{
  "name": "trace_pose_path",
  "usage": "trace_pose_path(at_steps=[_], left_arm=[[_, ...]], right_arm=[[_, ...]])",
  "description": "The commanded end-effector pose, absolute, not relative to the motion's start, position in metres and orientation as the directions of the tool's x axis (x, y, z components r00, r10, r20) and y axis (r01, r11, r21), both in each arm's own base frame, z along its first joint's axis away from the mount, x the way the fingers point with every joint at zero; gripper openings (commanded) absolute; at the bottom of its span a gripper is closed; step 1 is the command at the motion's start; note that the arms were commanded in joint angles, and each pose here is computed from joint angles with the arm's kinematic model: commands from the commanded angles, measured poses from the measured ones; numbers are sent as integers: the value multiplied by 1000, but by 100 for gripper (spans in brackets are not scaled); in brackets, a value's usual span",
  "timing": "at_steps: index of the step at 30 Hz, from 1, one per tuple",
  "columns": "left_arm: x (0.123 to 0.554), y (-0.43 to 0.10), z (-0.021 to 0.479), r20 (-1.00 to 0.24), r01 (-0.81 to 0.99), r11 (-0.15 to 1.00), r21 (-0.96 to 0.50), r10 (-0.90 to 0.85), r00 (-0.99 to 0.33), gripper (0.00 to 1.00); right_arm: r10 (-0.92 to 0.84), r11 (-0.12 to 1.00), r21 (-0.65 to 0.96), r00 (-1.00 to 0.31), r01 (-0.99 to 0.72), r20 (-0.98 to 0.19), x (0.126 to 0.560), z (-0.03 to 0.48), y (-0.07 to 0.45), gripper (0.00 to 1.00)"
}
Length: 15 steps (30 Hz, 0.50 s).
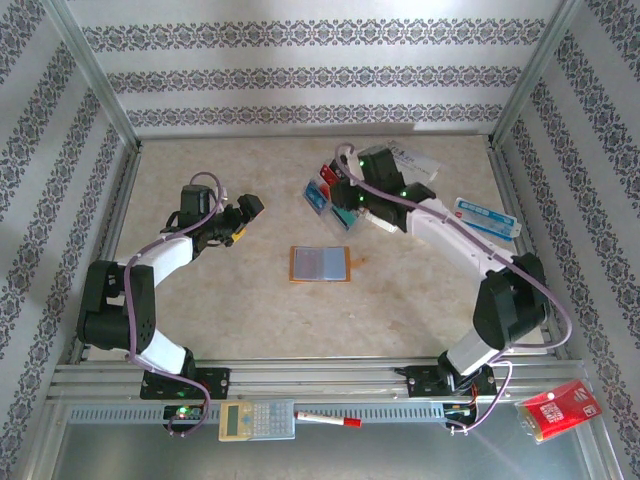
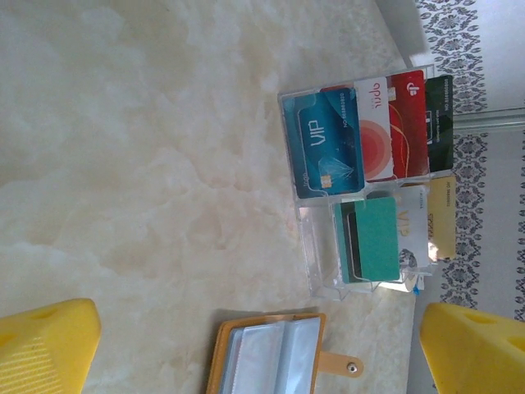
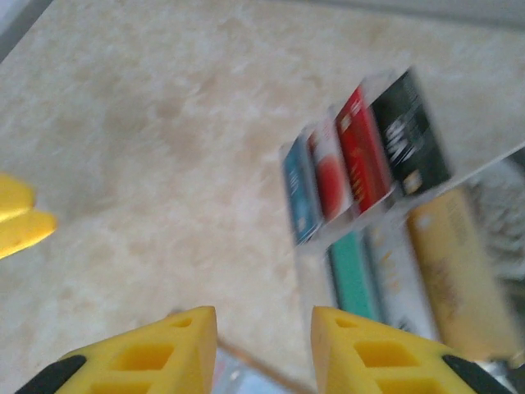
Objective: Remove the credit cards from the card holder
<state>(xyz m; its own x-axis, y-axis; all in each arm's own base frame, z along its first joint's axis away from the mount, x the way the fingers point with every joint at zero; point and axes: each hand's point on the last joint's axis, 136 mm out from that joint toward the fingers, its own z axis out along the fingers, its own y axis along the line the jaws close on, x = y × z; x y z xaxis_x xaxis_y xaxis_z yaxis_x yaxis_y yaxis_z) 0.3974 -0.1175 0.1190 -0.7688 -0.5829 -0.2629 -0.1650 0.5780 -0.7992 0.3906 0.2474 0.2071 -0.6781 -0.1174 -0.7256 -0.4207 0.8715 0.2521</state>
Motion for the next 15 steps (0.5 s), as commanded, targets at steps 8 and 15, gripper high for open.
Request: trace_pose_path(at_steps=[8, 15], left_arm=[[402, -127, 135, -333, -108, 624, -774, -546, -769, 100], [398, -128, 130, -332, -120, 650, -751, -529, -781, 100]], right_arm=[[-42, 899, 363, -873, -245, -486, 315, 114, 282, 43], [-40, 921, 336, -905, -198, -423, 305, 74, 294, 65]])
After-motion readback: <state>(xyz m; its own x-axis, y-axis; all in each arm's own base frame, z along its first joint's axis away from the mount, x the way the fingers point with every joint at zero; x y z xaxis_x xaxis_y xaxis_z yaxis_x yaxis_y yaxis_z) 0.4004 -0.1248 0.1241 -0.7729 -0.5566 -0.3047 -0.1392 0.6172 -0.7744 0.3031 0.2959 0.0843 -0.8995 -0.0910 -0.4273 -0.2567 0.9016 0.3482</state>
